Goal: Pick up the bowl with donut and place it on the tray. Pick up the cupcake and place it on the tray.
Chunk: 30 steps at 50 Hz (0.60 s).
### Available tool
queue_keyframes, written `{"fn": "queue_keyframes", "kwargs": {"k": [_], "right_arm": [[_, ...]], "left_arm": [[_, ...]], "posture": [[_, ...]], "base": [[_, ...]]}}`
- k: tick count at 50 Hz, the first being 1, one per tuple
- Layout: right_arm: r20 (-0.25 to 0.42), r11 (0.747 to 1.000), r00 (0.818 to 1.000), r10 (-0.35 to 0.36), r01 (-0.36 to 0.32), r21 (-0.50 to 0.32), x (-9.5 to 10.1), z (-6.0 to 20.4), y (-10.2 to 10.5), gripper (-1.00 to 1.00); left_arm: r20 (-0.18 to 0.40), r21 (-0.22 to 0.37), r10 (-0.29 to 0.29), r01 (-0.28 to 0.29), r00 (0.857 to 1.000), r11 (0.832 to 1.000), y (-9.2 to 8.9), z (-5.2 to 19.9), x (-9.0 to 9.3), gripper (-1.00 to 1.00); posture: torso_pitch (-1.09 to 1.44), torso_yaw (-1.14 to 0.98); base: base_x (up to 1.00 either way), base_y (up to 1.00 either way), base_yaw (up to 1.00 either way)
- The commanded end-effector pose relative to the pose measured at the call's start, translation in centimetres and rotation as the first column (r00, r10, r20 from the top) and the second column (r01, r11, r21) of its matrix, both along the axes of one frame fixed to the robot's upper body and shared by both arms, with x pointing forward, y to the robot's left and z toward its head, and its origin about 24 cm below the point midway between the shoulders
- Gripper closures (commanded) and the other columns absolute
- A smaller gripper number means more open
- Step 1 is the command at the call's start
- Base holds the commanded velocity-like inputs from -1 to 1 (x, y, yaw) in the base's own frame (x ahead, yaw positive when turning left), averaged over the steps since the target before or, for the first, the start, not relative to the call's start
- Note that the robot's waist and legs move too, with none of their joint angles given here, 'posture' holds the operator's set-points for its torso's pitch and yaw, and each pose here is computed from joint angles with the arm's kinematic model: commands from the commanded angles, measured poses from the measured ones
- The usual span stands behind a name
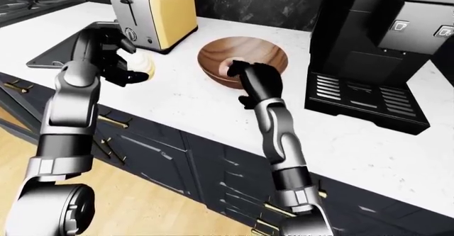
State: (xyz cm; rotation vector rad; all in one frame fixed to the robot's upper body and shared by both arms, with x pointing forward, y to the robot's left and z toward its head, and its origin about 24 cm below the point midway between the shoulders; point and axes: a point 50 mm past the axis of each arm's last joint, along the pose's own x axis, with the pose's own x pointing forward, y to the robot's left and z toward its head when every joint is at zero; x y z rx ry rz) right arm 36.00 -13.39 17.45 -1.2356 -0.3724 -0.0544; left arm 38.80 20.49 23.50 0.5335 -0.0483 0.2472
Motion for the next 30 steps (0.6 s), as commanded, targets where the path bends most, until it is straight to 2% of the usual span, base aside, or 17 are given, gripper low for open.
{"fn": "queue_keyframes", "kwargs": {"k": [1, 3, 12, 15, 18, 30], "right_arm": [[0.084, 1.000, 0.996, -0.006, 0.006, 0.004, 0.0, 1.8, -0.1, 0.11], [0.090, 1.000, 0.996, -0.010, 0.010, 0.002, 0.0, 1.9, -0.1, 0.12], [0.112, 0.999, 0.993, -0.034, 0.033, 0.009, 0.3, 1.9, -0.2, 0.62], [0.113, 0.999, 0.993, -0.035, 0.034, 0.009, 0.3, 1.7, -0.1, 0.87], [0.120, 0.999, 0.992, -0.040, 0.038, 0.017, 0.3, 1.7, -0.2, 1.00], [0.195, 0.998, 0.980, -0.050, 0.042, 0.043, -1.4, 3.7, -1.1, 1.00]], "left_arm": [[0.116, 0.020, -0.011, 0.009, 0.993, 1.000, -0.3, 2.8, -0.4, 1.00], [0.118, 0.017, -0.010, 0.008, 0.993, 1.000, -0.2, 2.9, -0.5, 1.00], [0.122, 0.012, -0.008, 0.007, 0.992, 1.000, 0.1, 3.0, -0.7, 1.00], [0.123, 0.013, -0.010, 0.008, 0.992, 1.000, 0.0, 3.0, -0.8, 1.00], [0.123, 0.013, -0.010, 0.009, 0.992, 1.000, 0.0, 2.9, -0.7, 1.00], [0.131, 0.007, -0.008, 0.007, 0.991, 1.000, 0.3, 3.1, -1.3, 1.00]], "posture": [[0.00, 0.00], [0.00, 0.00], [0.00, 0.00], [0.00, 0.00], [0.00, 0.00], [0.00, 0.00]], "base": [[0.00, 0.00, 0.00], [0.00, 0.00, 0.00], [0.00, 0.00, 0.00], [0.00, 0.00, 0.00], [0.00, 0.00, 0.00], [0.00, 0.00, 0.00]]}}
